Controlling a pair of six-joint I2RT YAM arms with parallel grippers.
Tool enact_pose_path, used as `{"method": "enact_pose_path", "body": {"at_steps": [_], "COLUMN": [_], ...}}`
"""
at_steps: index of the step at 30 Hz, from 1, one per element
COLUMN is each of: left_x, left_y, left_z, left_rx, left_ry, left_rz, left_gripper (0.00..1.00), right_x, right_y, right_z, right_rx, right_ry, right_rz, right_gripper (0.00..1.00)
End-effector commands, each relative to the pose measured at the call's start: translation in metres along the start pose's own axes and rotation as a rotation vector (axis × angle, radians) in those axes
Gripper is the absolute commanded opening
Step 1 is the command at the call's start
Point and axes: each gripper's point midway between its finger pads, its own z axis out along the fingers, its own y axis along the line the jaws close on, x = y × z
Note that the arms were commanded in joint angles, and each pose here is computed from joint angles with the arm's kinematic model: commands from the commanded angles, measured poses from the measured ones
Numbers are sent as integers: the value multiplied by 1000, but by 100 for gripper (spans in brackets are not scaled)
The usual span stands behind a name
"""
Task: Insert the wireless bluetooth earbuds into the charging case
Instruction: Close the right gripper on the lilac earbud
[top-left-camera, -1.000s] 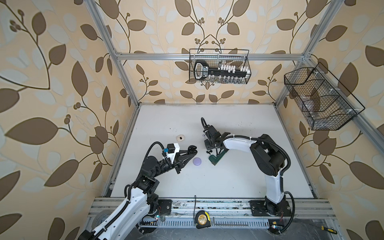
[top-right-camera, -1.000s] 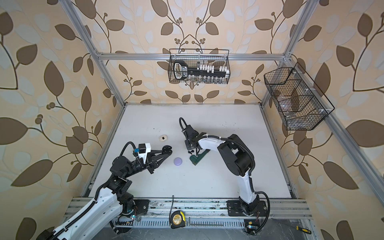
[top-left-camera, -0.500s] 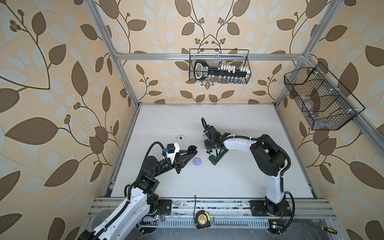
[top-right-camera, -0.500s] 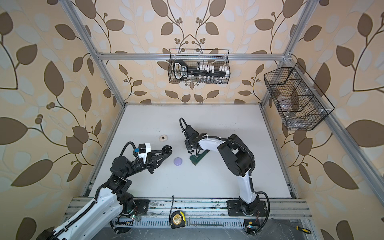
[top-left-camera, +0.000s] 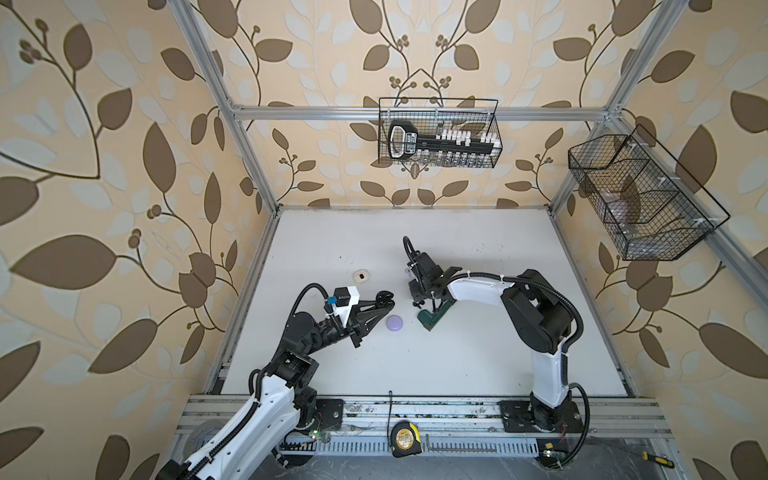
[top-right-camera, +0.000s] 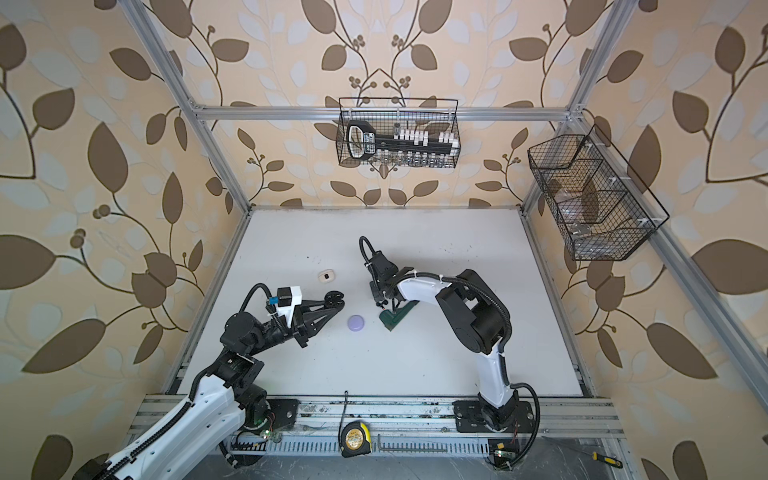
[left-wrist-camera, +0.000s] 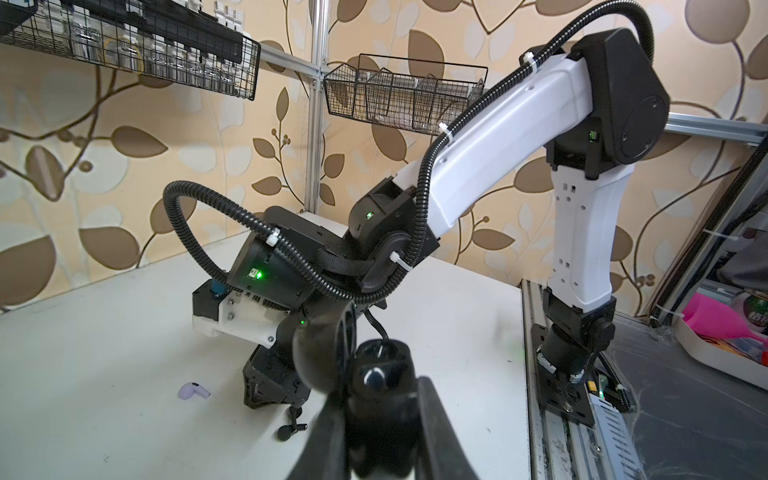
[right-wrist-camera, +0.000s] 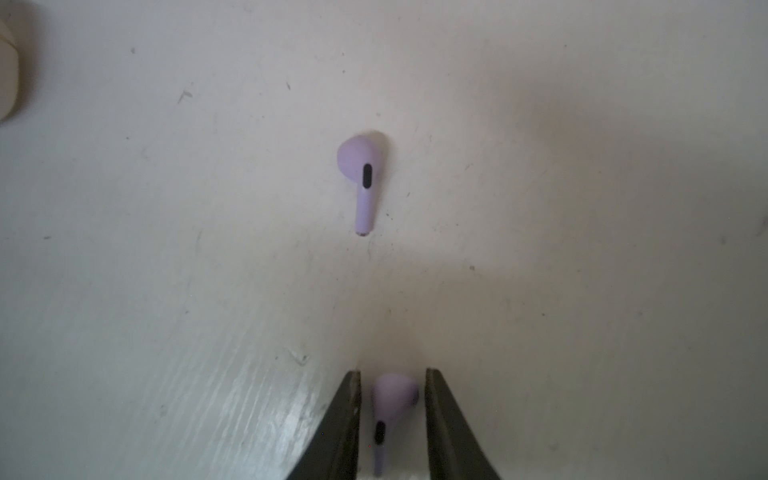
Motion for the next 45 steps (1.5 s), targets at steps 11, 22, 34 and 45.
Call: {"method": "enact_pose_path", "body": {"at_steps": [11,22,34,45], "left_x": [-7,-8,-8,-8], "left_y": [-1,-2,-2,-3], "left_z": [-1,-2,-2,-2], "left_rx": [2,6,6,7], "left_ry": [-27,-28,-27,-28], "left_rz": [29,30,29,31], "left_gripper": [0,0,0,0], "right_x": [25,27,30,31], "right_y": [-6,-6,-7,-6], "right_z": [3,9,12,17], "right_rx": [4,-4,-3,-13], "right_ry": [60,69,78,86], "right_rz": [-10,-3,-2,1], "right_gripper": [24,25,25,22]}}
